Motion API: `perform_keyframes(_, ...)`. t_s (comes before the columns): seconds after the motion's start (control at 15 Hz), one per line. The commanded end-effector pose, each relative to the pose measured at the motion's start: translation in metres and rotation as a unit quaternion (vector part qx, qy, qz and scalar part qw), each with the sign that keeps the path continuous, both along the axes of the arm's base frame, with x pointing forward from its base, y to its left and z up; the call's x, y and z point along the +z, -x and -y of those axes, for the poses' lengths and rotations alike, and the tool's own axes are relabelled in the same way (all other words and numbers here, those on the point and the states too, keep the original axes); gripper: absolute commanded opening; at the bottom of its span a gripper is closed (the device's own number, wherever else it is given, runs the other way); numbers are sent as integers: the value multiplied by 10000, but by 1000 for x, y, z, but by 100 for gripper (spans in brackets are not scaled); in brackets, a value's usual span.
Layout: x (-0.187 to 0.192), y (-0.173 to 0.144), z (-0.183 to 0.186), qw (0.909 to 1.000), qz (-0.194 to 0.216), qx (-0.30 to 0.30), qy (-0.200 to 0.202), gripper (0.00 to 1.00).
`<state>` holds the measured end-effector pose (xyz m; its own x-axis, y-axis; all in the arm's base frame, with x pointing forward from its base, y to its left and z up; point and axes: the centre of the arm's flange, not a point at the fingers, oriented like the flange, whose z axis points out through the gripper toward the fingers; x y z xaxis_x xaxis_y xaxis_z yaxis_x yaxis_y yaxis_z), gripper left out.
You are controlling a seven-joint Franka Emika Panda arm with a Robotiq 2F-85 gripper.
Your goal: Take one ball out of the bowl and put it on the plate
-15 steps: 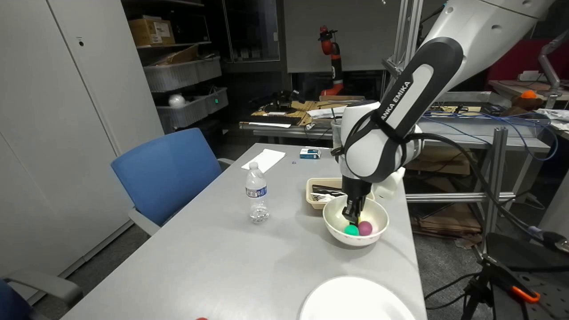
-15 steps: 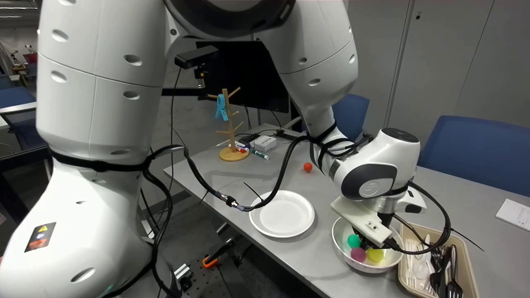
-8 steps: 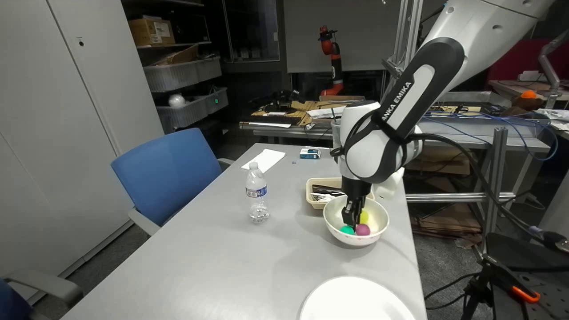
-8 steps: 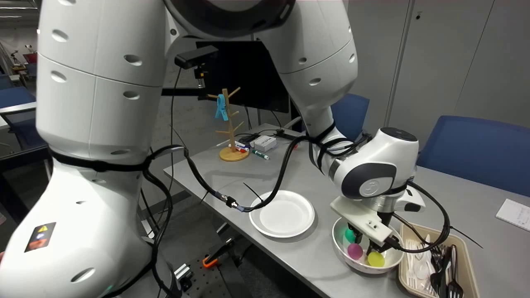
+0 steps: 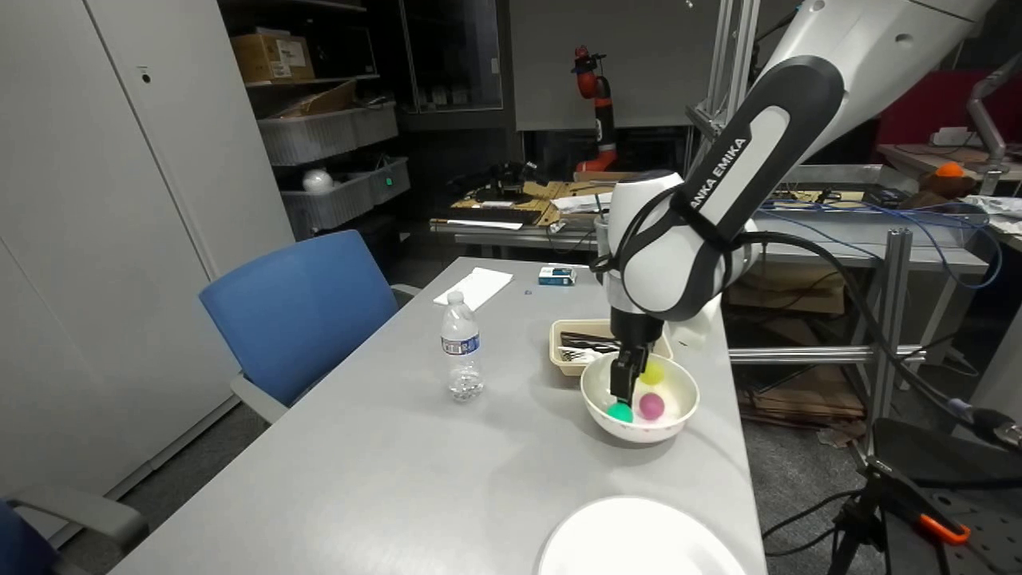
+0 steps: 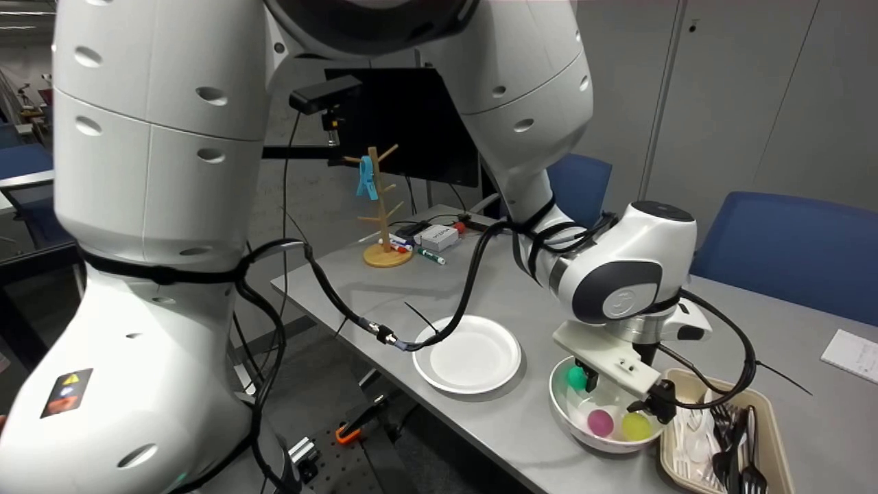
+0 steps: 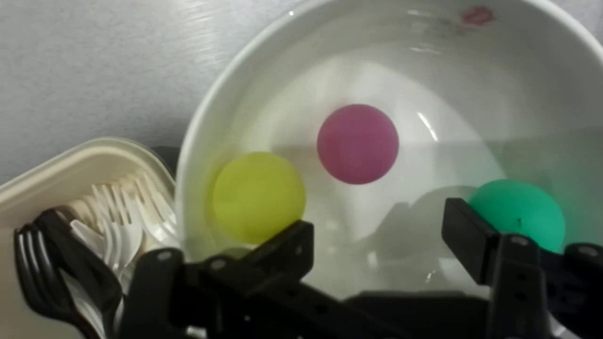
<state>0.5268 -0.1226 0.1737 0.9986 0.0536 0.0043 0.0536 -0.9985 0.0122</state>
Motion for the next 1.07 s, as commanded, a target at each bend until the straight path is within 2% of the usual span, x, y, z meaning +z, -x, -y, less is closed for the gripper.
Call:
perform_keyframes(0.0,1,2,3,9995,-147,267,29,100)
perform_keyframes(1.0,-4,8,1,9986,-240,478,7,100)
